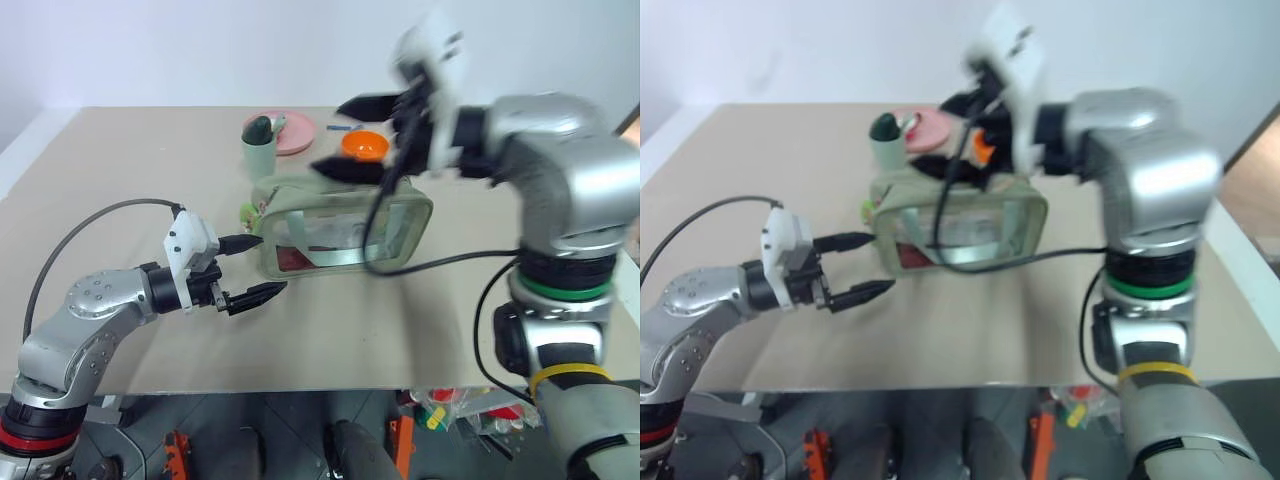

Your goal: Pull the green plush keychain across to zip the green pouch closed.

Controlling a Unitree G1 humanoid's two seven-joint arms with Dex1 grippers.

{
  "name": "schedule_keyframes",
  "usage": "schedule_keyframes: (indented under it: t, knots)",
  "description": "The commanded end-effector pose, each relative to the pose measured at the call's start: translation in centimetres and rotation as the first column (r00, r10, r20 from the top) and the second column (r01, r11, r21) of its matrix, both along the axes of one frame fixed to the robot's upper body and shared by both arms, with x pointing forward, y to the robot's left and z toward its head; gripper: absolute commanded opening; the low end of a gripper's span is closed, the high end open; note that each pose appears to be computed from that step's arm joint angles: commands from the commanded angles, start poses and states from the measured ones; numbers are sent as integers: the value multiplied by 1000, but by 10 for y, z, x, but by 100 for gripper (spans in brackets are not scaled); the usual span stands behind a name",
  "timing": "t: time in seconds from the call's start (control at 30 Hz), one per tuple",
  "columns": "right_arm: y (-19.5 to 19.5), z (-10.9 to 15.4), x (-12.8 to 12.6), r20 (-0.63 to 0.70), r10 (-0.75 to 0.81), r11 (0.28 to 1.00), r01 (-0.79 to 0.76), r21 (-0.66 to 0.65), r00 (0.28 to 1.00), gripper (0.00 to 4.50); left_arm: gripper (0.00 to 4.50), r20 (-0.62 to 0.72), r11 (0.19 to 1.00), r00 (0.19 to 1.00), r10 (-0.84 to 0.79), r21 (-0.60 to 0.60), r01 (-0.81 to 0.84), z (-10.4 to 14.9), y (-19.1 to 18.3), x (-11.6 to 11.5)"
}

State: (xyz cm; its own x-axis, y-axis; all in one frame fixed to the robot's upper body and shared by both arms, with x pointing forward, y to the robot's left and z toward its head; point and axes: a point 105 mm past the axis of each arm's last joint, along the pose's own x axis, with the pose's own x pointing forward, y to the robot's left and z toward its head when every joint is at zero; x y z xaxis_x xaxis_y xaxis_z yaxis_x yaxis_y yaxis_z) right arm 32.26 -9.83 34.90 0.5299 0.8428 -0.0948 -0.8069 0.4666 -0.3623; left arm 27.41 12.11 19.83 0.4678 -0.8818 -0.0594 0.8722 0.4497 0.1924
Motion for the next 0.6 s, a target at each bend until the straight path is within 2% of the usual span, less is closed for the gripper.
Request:
schedule_keyframes:
  t: [0.03,0.13,0.27,0.5,0.6]
  knots:
    - [-50,-7,8,-13,-87,994,88,61,996,446,450,46,1000,999,-13,-12,14,13,-1,-1]
    - [-82,-30,18,-22,-182,982,183,46,983,446,450,47,1000,999,-22,-18,23,15,-2,-1]
    - [-101,-74,19,-45,-197,980,198,29,979,446,450,49,999,998,-40,-14,41,16,-5,0]
    - [-92,-100,17,-92,-163,983,170,71,982,446,450,54,999,998,-32,-31,34,20,-4,4]
    - [-86,-102,19,-97,-148,982,158,102,984,446,450,62,999,998,-29,-30,31,21,-5,5]
